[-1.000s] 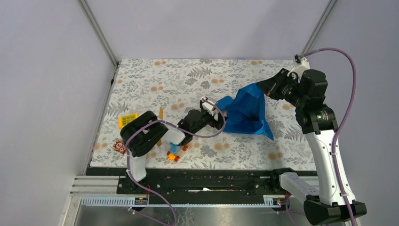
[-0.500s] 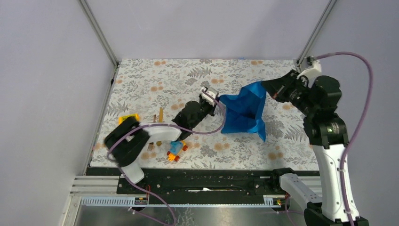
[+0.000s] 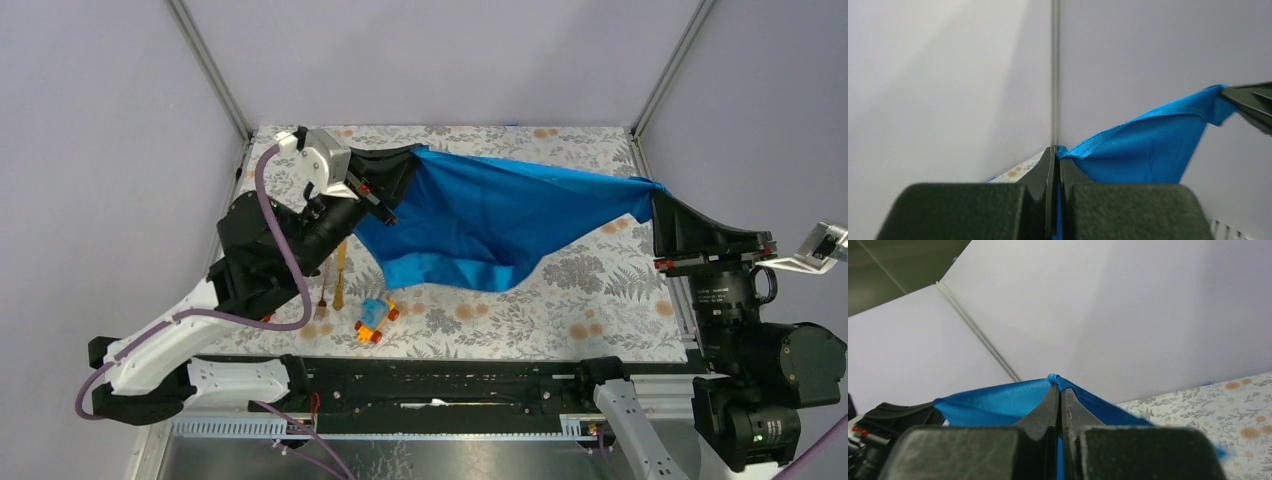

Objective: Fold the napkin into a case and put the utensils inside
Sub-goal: Flatten out the crumpled napkin at the center of the board, then smooth out the napkin at the center of the board.

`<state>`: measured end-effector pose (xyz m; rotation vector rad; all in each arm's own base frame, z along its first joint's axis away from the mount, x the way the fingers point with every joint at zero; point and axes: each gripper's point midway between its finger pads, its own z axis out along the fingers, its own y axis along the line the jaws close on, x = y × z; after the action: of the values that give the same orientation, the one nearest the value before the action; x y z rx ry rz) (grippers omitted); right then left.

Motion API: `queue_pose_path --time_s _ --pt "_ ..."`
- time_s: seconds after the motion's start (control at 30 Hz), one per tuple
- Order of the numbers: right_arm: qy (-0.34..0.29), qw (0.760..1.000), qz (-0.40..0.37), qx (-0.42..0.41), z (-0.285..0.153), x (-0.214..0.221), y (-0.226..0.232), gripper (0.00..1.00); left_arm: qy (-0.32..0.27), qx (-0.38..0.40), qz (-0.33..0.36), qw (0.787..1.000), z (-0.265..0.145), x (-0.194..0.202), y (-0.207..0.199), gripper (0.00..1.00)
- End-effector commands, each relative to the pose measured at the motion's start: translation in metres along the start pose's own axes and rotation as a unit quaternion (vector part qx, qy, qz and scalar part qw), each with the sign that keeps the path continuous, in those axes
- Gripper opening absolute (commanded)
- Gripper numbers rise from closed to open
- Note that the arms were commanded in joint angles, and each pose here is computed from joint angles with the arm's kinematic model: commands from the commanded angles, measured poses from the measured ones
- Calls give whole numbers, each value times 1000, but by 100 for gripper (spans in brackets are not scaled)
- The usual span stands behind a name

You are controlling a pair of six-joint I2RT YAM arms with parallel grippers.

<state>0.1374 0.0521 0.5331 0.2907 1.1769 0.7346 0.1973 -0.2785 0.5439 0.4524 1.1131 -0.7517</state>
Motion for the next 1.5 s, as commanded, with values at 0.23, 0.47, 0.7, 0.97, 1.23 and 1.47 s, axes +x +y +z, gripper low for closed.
queue_pose_path --time_s 0.23,0.47,0.7,0.97,1.23,1.47 --pt "-92 977 7 194 37 3 -99 0 185 -34 66 980 32 98 2 0" --pt "-94 921 -59 373 96 83 -236 0 302 -84 52 948 94 256 106 0" --pt "11 874 -160 459 190 181 -374 17 405 -160 78 897 149 428 228 28" --pt "400 774 -113 478 207 270 -469 77 331 -238 81 909 153 335 240 87" --pt "445 798 -51 404 164 305 -425 92 359 -200 -80 908 82 333 182 88" --pt "497 783 -14 373 124 365 -383 96 401 -144 -229 875 24 375 124 90"
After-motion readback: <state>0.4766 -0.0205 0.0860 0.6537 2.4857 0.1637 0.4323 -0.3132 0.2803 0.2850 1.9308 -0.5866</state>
